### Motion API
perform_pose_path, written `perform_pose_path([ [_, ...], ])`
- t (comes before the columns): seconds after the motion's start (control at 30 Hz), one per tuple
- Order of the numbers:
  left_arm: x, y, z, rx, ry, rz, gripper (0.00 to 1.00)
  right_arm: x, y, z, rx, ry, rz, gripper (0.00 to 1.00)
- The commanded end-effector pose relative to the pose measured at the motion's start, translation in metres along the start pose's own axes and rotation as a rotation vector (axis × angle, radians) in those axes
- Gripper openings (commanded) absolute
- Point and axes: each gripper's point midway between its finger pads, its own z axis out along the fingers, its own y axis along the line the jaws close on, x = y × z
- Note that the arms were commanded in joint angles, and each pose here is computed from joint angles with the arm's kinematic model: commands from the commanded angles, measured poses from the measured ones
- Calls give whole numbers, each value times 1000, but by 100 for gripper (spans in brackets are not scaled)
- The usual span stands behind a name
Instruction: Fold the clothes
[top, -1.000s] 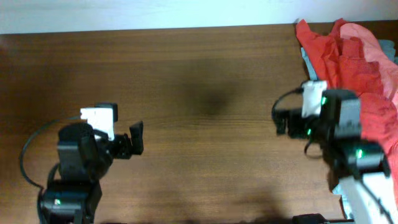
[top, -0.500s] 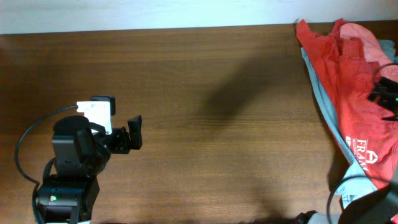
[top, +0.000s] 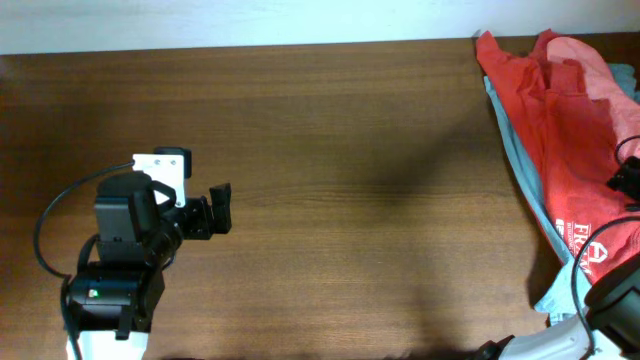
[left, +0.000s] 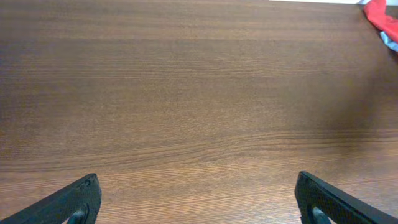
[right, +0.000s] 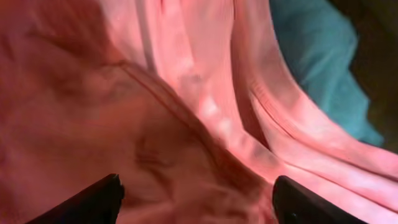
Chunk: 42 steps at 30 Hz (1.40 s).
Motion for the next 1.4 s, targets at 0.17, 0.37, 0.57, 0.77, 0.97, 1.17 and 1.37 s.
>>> perform_pose_path([
  [0.17, -9, -4, -3, 16, -21, 0, 99, -7, 2, 15, -22, -19, -13, 64],
  [0.37, -9, -4, -3, 16, -21, 0, 99, 0, 10, 23, -70, 3, -11, 40],
  [0.57, -9, -4, -3, 16, -21, 0, 99, -16, 11, 4, -73, -47, 26, 4],
  [0.77, -10, -4, -3, 16, -25, 0, 99, -61, 67, -86, -189, -197, -47, 4],
  [0.97, -10, -4, -3, 16, -24, 0, 99, 20, 222, -126, -404, 24, -337, 4],
  [1.17, -10, -4, -3, 16, -24, 0, 99, 149, 374, -179, -637, 197, -726, 4],
  [1.37, -10, -4, -3, 16, -24, 0, 99, 250, 479, -241, -844, 133, -973, 6],
])
